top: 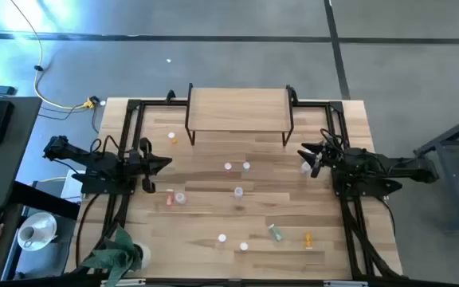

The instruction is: Pick and place medicine bottles onto shelf by color

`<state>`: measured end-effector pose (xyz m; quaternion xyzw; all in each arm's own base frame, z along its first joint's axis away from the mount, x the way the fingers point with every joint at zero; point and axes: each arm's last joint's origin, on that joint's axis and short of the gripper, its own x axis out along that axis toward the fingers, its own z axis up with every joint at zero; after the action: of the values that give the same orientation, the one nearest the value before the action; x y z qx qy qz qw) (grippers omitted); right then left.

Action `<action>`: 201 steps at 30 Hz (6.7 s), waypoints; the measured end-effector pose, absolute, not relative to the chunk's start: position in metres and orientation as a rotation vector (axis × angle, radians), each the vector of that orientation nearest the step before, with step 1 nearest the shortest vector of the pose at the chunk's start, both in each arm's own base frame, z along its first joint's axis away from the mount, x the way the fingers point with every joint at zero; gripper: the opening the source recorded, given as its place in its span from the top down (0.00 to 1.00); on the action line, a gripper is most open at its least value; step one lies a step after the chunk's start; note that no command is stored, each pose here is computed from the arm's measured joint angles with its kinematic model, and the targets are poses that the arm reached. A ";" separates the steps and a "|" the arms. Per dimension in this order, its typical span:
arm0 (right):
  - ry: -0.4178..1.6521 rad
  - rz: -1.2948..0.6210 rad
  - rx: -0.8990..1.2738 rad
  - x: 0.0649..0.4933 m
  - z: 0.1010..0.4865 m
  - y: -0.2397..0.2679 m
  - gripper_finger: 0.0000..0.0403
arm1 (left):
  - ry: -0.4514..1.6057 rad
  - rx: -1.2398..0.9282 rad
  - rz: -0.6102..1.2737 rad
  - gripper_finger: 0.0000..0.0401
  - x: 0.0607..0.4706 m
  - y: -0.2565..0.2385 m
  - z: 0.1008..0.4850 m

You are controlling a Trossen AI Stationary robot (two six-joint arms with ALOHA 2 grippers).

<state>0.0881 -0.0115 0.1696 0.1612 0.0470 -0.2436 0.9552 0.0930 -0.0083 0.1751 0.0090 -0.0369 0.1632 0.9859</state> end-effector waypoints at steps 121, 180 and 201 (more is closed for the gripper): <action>0.096 -0.495 0.327 0.088 0.170 -0.012 0.56 | -0.074 0.018 0.328 1.00 0.093 -0.008 0.175; 0.094 -0.495 0.328 0.088 0.170 -0.012 0.56 | -0.091 0.010 0.328 1.00 0.093 -0.008 0.177; -0.021 -0.446 0.321 0.088 0.188 -0.011 0.42 | -0.083 0.060 0.330 1.00 0.093 -0.008 0.177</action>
<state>0.0883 -0.0109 0.1877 0.1585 -0.0101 -0.2201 0.9625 0.0928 -0.0083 0.1768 0.0297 -0.0414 0.1642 0.9851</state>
